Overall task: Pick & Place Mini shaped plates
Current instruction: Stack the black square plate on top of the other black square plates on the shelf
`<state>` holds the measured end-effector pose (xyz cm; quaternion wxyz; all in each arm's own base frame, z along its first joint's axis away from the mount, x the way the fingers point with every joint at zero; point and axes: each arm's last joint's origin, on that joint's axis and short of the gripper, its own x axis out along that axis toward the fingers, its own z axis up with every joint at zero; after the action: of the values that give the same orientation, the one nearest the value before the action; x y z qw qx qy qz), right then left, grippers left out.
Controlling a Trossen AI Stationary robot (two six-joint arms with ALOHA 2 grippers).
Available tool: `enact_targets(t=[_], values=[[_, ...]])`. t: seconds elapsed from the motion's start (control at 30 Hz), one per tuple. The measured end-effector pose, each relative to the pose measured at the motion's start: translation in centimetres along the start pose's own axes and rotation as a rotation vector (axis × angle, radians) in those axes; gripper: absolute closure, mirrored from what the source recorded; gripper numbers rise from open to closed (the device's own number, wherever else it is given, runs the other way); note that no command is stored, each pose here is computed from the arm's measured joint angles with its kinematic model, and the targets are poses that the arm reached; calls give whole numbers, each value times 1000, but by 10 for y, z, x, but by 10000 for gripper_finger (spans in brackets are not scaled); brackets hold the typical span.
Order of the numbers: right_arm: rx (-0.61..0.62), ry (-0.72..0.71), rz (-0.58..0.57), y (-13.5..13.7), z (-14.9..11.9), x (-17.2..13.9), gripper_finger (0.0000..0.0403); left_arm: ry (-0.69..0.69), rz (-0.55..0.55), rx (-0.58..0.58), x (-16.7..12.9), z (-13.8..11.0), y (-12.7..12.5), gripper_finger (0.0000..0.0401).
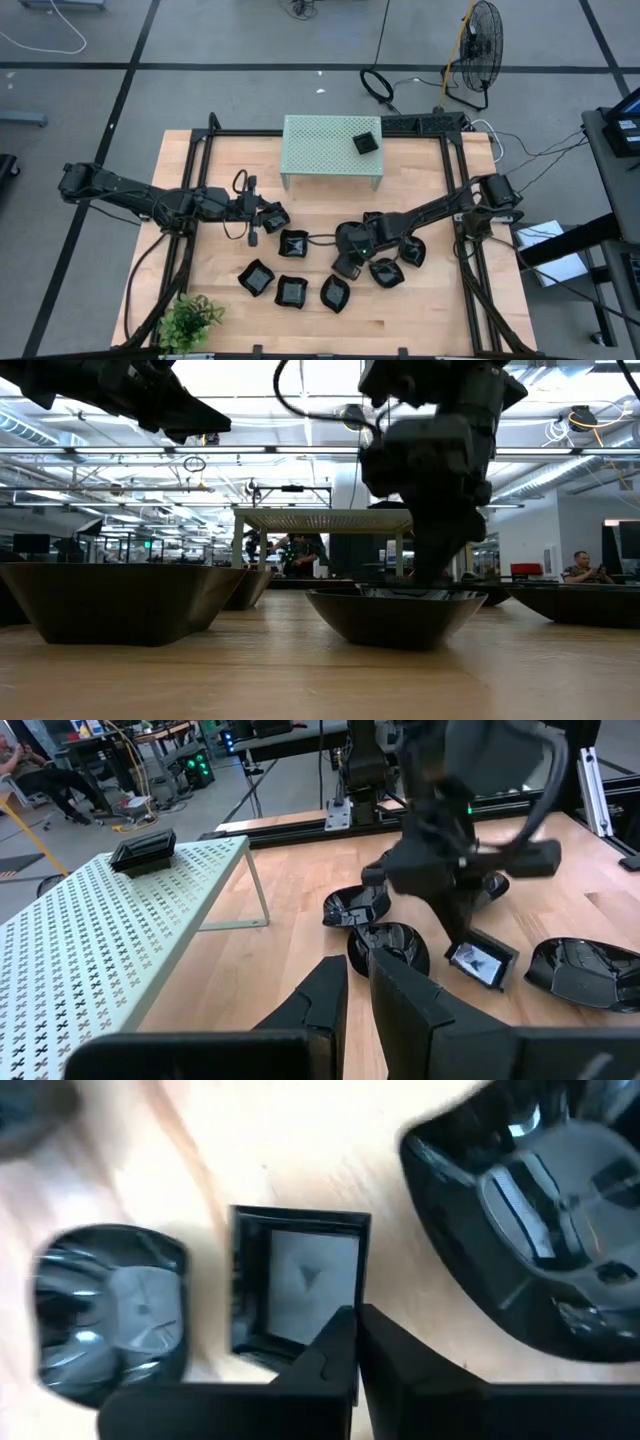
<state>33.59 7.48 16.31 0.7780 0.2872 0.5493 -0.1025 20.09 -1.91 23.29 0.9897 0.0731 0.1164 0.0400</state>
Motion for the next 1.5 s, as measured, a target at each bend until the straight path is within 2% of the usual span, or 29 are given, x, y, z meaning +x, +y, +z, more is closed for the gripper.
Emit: enact_targets(t=[0.37,0.57,0.8,1.0,1.23,1.4,1.5], values=[[-71,-264,53,2,12,-73,403,1,0,0,0,0,0,350],[-17,-430,58,-20,28,-118,403,2,0,0,0,0,0,350],[96,-591,32,-67,48,-167,403,2,0,0,0,0,0,350],[208,-656,9,-123,59,-201,403,2,0,0,0,0,0,350],[321,-667,137,-187,71,-223,403,1,0,7,0,0,0,350],[338,-709,169,-213,76,-230,403,0,0,26,0,0,0,350],[336,-666,172,-221,77,-225,403,1,0,26,0,0,0,350]])
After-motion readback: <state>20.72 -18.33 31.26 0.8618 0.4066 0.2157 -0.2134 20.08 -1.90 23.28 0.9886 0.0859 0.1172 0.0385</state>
